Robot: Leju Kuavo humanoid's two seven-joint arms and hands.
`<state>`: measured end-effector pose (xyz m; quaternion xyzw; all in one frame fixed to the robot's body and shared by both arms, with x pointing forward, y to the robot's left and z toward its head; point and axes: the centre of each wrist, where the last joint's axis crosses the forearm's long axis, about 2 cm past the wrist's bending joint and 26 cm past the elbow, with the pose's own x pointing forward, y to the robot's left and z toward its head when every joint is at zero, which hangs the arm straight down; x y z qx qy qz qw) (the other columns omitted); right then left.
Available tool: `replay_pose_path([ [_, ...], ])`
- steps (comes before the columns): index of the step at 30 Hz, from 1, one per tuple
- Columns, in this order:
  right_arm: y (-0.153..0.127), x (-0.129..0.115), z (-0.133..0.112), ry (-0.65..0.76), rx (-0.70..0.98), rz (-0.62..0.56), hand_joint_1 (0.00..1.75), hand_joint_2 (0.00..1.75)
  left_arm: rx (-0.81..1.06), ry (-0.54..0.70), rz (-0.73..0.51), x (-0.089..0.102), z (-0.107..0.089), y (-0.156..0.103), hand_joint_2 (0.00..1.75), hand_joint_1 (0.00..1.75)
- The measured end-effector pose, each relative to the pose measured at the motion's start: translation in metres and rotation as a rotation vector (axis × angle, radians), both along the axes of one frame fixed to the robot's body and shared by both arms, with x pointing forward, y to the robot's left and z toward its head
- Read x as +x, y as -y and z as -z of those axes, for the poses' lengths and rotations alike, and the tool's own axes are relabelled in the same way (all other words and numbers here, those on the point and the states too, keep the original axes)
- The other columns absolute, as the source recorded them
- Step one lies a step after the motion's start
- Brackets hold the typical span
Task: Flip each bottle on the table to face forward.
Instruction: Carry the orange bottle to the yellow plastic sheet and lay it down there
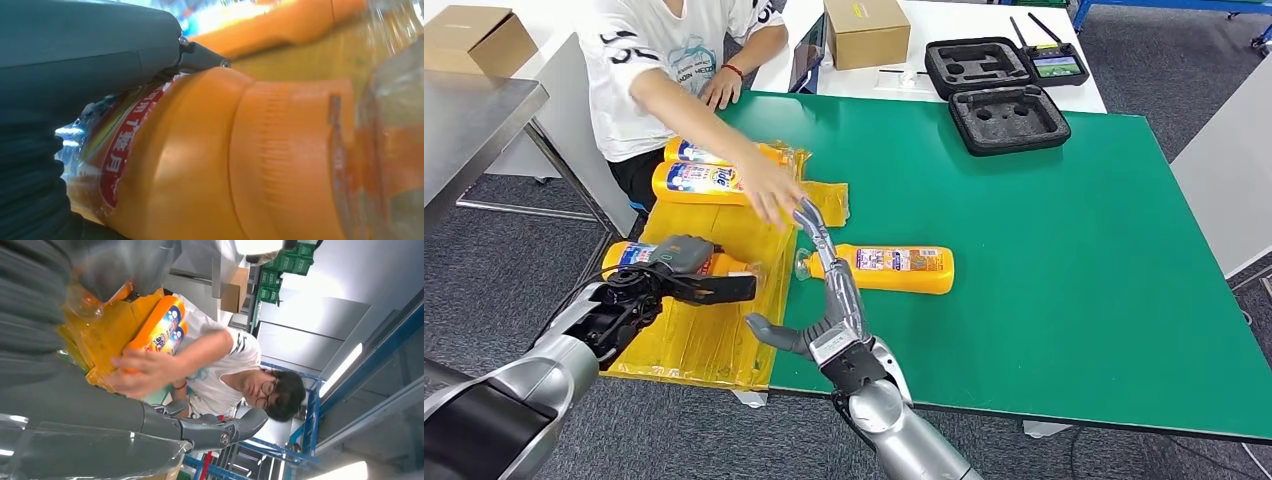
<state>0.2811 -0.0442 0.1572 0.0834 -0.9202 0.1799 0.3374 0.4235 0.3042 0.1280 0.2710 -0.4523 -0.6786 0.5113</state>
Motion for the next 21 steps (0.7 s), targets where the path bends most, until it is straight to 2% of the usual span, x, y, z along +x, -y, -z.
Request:
replay_pose_path([
  [5, -0.0018, 0.0021, 0.0004, 0.001, -0.022, -0.018, 0.0, 1.75, 0.016, -0.08, 0.048, 0.0024, -0.0021, -0.0056, 1.75, 1.72],
  [6, -0.0023, 0.003, -0.0002, 0.001, -0.025, -0.021, 0.0, 1.75, 0.017, -0.091, 0.056, 0.0024, -0.002, -0.006, 1.75, 1.59],
  [7, -0.0027, 0.0039, -0.0009, 0.001, -0.029, -0.023, 0.0, 1.75, 0.019, -0.099, 0.062, 0.0024, -0.0018, -0.0061, 1.75, 1.32],
  [9, -0.0034, 0.0055, -0.002, -0.001, -0.036, -0.028, 0.0, 1.75, 0.022, -0.118, 0.074, 0.0018, -0.0005, -0.0062, 1.75, 0.56],
  [10, -0.0036, 0.006, -0.0021, -0.004, -0.039, -0.032, 0.0, 1.75, 0.022, -0.128, 0.083, 0.0014, 0.0002, -0.0062, 1.75, 0.31],
  [11, -0.0037, 0.0063, -0.002, -0.007, -0.043, -0.035, 0.0, 1.75, 0.019, -0.139, 0.092, 0.0011, 0.0008, -0.0064, 1.75, 0.14],
  [14, -0.0037, 0.0067, -0.0013, -0.014, -0.048, -0.039, 0.0, 1.75, 0.0, -0.169, 0.116, 0.0005, 0.0019, -0.0079, 1.75, 0.0],
  [18, -0.0036, 0.0065, -0.0005, -0.018, -0.055, -0.04, 0.0, 1.75, -0.057, -0.197, 0.141, -0.0009, 0.0038, -0.0098, 0.0, 0.0],
  [21, -0.0033, 0.0056, 0.001, -0.017, -0.063, -0.04, 0.0, 1.75, -0.12, -0.207, 0.15, -0.0029, 0.0065, -0.011, 0.0, 0.0],
])
